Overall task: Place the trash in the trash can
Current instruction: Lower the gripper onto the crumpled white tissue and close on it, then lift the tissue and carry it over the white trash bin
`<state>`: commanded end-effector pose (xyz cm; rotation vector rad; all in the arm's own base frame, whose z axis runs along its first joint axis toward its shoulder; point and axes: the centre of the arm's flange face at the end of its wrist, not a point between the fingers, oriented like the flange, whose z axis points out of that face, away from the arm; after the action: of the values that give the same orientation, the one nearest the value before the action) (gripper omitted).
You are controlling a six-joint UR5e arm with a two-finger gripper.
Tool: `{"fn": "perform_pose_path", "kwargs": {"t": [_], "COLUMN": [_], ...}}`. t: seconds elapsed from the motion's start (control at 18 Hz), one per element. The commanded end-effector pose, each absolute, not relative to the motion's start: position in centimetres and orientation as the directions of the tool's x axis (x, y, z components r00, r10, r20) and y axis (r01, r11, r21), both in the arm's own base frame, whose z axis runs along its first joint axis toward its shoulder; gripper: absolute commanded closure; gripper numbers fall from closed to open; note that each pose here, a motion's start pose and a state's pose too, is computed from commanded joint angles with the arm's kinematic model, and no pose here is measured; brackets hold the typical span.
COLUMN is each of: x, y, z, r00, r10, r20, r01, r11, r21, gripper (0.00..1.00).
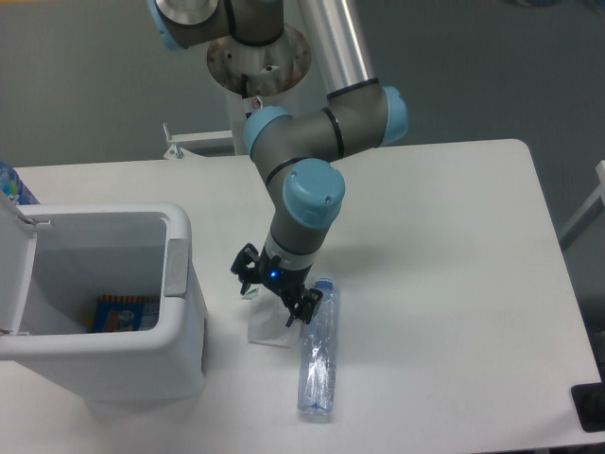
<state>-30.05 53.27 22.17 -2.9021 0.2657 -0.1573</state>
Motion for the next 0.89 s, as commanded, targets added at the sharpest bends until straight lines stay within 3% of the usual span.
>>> {"fn": "perform_pose_path", "kwargs": {"t": [0.22,0.33,0.39,0.89], "x": [-30.1,-30.1,-30.2,-30.7], "y": [53.2,53.2,53.2,53.7], "z": [22.2,22.3,22.4,23.9], "r00": [0.978,0.982,0.986,0.993], "r10": [-0.189,-0.175,-0.149,-0.101], "r20": [0.083,0.075,0.075,0.062], "r01": [-0.166,-0.156,-0.131,-0.084], "r11": [-0.96,-0.965,-0.969,-0.97], "r21": [-0.226,-0.211,-0.208,-0.227], "gripper": [0.58,0.88,0.98,1.0]}}
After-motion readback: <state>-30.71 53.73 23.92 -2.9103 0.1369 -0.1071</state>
